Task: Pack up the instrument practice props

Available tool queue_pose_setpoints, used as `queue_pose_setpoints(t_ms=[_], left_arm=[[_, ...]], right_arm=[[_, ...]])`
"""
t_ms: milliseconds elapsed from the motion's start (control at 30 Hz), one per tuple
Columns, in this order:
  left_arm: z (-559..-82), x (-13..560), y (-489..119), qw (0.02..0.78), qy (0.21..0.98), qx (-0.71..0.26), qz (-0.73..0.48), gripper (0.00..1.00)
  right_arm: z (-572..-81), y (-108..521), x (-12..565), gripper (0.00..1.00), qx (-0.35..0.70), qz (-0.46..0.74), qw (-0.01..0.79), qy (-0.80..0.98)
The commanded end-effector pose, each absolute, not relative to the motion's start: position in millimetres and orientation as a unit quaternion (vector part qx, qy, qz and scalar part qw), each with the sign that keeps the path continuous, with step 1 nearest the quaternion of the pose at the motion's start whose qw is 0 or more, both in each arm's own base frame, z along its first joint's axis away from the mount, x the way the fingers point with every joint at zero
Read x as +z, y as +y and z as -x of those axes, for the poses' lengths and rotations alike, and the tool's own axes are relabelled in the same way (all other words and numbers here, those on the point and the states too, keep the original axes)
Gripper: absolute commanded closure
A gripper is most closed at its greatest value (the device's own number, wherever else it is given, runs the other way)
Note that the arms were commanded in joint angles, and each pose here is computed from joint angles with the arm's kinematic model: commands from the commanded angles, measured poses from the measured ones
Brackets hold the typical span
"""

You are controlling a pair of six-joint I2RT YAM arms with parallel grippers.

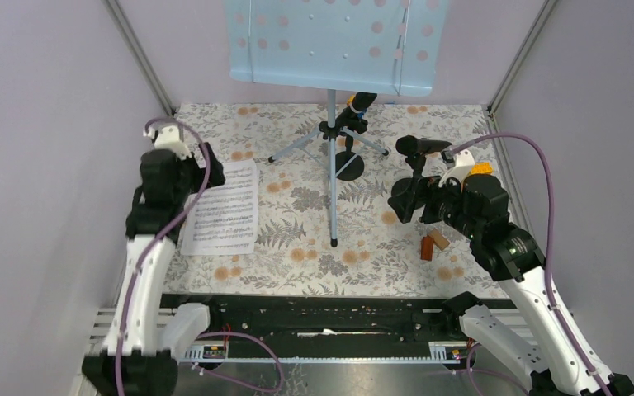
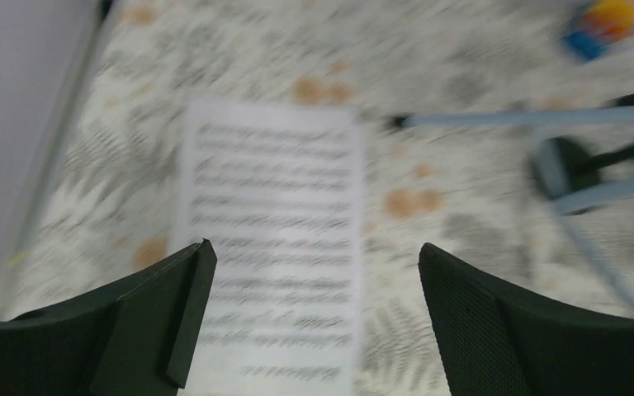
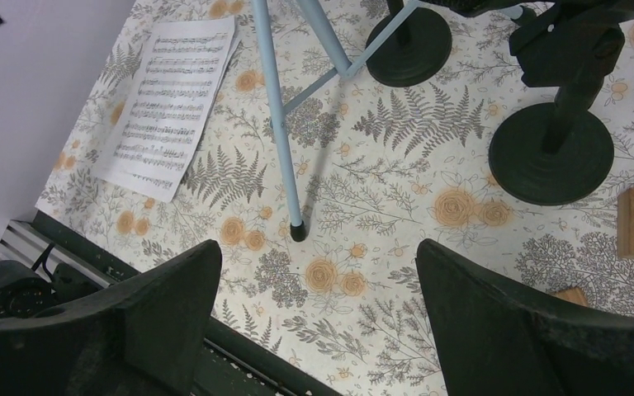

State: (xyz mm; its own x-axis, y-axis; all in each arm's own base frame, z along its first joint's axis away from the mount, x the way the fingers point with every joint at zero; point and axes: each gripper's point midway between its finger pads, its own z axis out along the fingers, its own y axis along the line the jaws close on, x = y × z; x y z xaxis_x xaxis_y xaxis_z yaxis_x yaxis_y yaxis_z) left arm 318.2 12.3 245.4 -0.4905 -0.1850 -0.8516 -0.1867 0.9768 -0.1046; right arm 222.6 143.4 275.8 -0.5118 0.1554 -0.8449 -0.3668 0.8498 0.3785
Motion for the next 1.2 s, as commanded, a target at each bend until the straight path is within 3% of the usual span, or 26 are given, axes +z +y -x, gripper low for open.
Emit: queue_pose_setpoints(t_ms=[0,200,400,700,933,1167], left_arm=[[-308,303,-71,0.618,0.747,-0.242,0.031,0.01],[-292,314,-121,0.62,0.668,-0.411,0.021,0.01],[-307,308,-154,0.626,0.698,-0.347,-0.021,0.01],[-317,322,-211,0.65,0.66,-0.371,-0.067,0.01],[-342,333,-207,0.66,0.684,-0.302,-0.071,0.01],[-340,291,-207,0.601,0.747,-0.259,-0.115,0.01]], right_arm=[[-219,137,278,0.05,0.258,0.055,0.497,0.827],[-209,138,260,0.04,0.279,0.018,0.472,0.836],[-207,149,232,0.05,0.323,-0.021,0.45,0.832],[-204,174,187,0.14,0.368,-0.013,0.383,0.847],[-221,201,184,0.14,0.428,-0.002,0.42,0.8],[-230,272,163,0.13,0.369,0.118,0.427,0.817]])
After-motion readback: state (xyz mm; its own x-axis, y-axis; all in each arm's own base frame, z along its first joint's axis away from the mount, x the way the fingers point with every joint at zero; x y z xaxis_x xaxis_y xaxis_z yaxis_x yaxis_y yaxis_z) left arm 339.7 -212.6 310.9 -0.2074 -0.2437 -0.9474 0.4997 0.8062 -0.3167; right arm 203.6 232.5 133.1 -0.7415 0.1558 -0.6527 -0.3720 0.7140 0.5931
